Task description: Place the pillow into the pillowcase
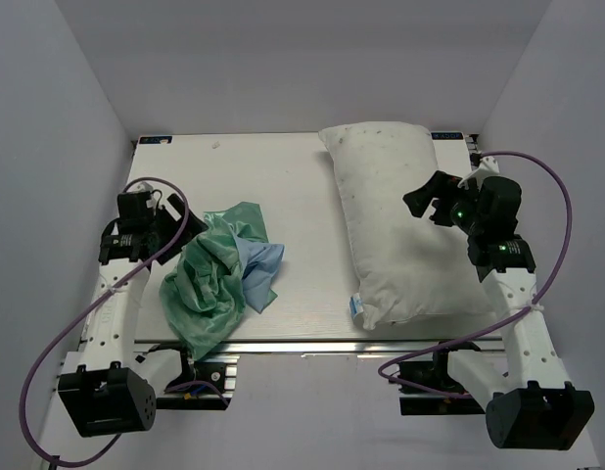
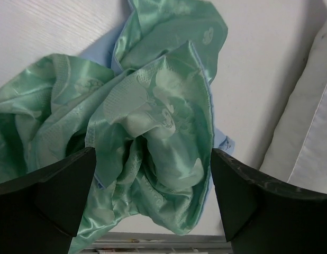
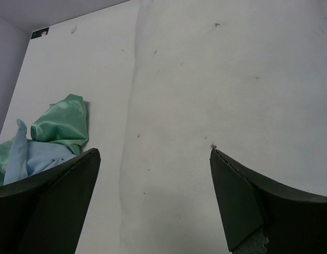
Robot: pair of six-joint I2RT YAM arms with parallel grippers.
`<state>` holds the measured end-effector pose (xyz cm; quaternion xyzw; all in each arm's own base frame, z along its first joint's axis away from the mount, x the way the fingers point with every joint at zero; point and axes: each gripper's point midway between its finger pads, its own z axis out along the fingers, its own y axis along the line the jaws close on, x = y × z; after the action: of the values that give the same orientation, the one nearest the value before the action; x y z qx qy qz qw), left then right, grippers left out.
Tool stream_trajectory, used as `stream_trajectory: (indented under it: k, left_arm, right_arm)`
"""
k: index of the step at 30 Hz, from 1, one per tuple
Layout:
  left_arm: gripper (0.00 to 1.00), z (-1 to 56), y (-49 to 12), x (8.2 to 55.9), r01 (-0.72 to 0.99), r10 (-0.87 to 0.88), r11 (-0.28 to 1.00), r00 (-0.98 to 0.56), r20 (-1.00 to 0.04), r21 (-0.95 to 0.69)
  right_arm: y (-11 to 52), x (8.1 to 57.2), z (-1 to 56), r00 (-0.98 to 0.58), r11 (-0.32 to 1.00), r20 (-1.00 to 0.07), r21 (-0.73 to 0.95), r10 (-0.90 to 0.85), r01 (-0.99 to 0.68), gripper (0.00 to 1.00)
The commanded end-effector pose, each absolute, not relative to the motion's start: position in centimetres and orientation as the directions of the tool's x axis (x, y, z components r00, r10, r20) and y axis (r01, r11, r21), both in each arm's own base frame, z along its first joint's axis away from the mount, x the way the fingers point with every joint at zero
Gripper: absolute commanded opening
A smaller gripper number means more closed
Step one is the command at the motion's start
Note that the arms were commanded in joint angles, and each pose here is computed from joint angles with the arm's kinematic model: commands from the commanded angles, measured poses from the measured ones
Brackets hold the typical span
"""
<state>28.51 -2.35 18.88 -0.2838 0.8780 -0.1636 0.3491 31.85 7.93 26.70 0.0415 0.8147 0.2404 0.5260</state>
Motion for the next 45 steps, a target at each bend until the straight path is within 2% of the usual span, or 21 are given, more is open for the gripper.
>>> stream_trajectory:
  k: [1, 5, 6, 7, 9, 10, 12, 14, 16, 17, 20, 21, 24, 25, 27, 28, 29, 31, 37, 40, 45]
  left_arm:
    - [0.98, 17.4, -4.4, 28.7, -0.317, -0.601, 0.772, -0.647, -0.47, -0.551]
    - [0.98, 14.6, -5.9, 29.8, -0.299, -0.591, 0.76, -0.688, -0.422, -0.577]
    - [0.92, 13.6, -6.2, 30.3, -0.306, -0.583, 0.764, -0.704, -0.405, -0.567]
    - [0.84, 13.7, -6.4, 31.2, -0.299, -0.578, 0.772, -0.698, -0.423, -0.561]
    - [0.58, 13.7, -8.1, 32.4, -0.248, -0.532, 0.798, -0.72, -0.447, -0.549]
    - [0.35, 13.2, -8.4, 33.5, -0.24, -0.513, 0.813, -0.725, -0.459, -0.53]
    - [0.05, 15.2, -9.7, 35.9, -0.175, -0.484, 0.823, -0.715, -0.505, -0.54]
    - [0.0, 17.0, -11.3, 38.8, -0.096, -0.47, 0.807, -0.701, -0.536, -0.582]
    - [0.0, 18.1, -12.3, 41.0, -0.033, -0.445, 0.803, -0.697, -0.562, -0.595]
    - [0.0, 21.7, -13.0, 43.0, 0.039, -0.431, 0.802, -0.654, -0.622, -0.596]
    - [0.0, 25.9, -14.2, 46.0, 0.138, -0.368, 0.832, -0.587, -0.721, -0.537]
    - [0.0, 30.3, -15.1, 47.2, 0.224, -0.352, 0.823, -0.519, -0.779, -0.522]
    - [0.0, 33.2, -17.9, 48.3, 0.344, -0.267, 0.816, -0.487, -0.831, -0.464]
    - [0.0, 31.9, -18.9, 47.9, 0.354, -0.216, 0.823, -0.527, -0.822, -0.444]
    - [0.43, 28.4, -19.7, 47.9, 0.341, -0.166, 0.834, -0.597, -0.785, -0.435]
    - [0.76, 26.6, -19.8, 47.5, 0.325, -0.152, 0.838, -0.631, -0.761, -0.437]
    - [0.98, 25.0, -19.5, 47.2, 0.297, -0.151, 0.848, -0.659, -0.737, -0.439]
    - [0.98, 21.5, -18.1, 46.6, 0.197, -0.164, 0.887, -0.713, -0.682, -0.418]
    - [0.98, 19.6, -14.2, 42.2, -0.039, -0.281, 0.928, -0.725, -0.628, -0.37]
    - [0.98, 20.1, -11.1, 39.3, -0.222, -0.415, 0.905, -0.653, -0.633, -0.364]
    - [0.98, 15.5, -8.0, 33.3, -0.45, -0.541, 0.84, -0.645, -0.539, -0.303]
  right_arm:
    - [9.6, 31.6, 30.3, -0.362, 0.843, -0.885, 0.418, 0.292, -0.34, 0.89]
    - [10.9, 31.3, 30.1, -0.402, 0.822, -0.876, 0.424, 0.266, -0.381, 0.89]
    - [11.2, 31.4, 29.8, -0.411, 0.819, -0.874, 0.425, 0.26, -0.385, 0.89]
    - [11.6, 31.4, 29.7, -0.415, 0.815, -0.875, 0.422, 0.25, -0.397, 0.89]
    - [13.2, 31.2, 29.2, -0.433, 0.802, -0.874, 0.414, 0.219, -0.431, 0.89]
    - [13.8, 31.1, 28.9, -0.439, 0.801, -0.876, 0.404, 0.199, -0.442, 0.89]
    - [15.4, 31.2, 28.5, -0.445, 0.802, -0.883, 0.373, 0.153, -0.466, 0.89]
    - [16.8, 30.9, 27.9, -0.474, 0.795, -0.872, 0.369, 0.118, -0.481, 0.89]
    - [17.8, 31.3, 27.7, -0.486, 0.785, -0.868, 0.371, 0.103, -0.497, 0.88]
    - [18.6, 31.3, 28.0, -0.477, 0.771, -0.873, 0.369, 0.097, -0.519, 0.88]
    - [19.8, 31.6, 28.8, -0.452, 0.764, -0.887, 0.354, 0.092, -0.54, 0.87]
    - [19.9, 31.6, 29.1, -0.444, 0.765, -0.892, 0.345, 0.086, -0.545, 0.88]
    - [20.6, 31.9, 29.2, -0.439, 0.772, -0.895, 0.335, 0.082, -0.54, 0.89]
    - [20.6, 32.1, 29.0, -0.441, 0.779, -0.894, 0.335, 0.084, -0.53, 0.89]
    - [20.8, 32.4, 28.5, -0.452, 0.784, -0.888, 0.339, 0.084, -0.52, 0.89]
    - [20.8, 32.7, 28.4, -0.454, 0.793, -0.887, 0.334, 0.082, -0.509, 0.89]
    - [20.9, 33.0, 27.8, -0.469, 0.802, -0.88, 0.333, 0.075, -0.496, 0.89]
    - [20.6, 33.8, 27.7, -0.47, 0.831, -0.881, 0.306, 0.061, -0.465, 0.89]
    - [21.3, 35.9, 25.8, -0.527, 0.88, -0.849, 0.265, 0.019, -0.394, 0.89]
    - [22.6, 36.7, 24.6, -0.538, 0.892, -0.843, 0.233, -0.012, -0.386, 0.89]
    - [25.1, 39.5, 24.6, -0.539, 0.902, -0.842, 0.212, -0.027, -0.376, 0.89]
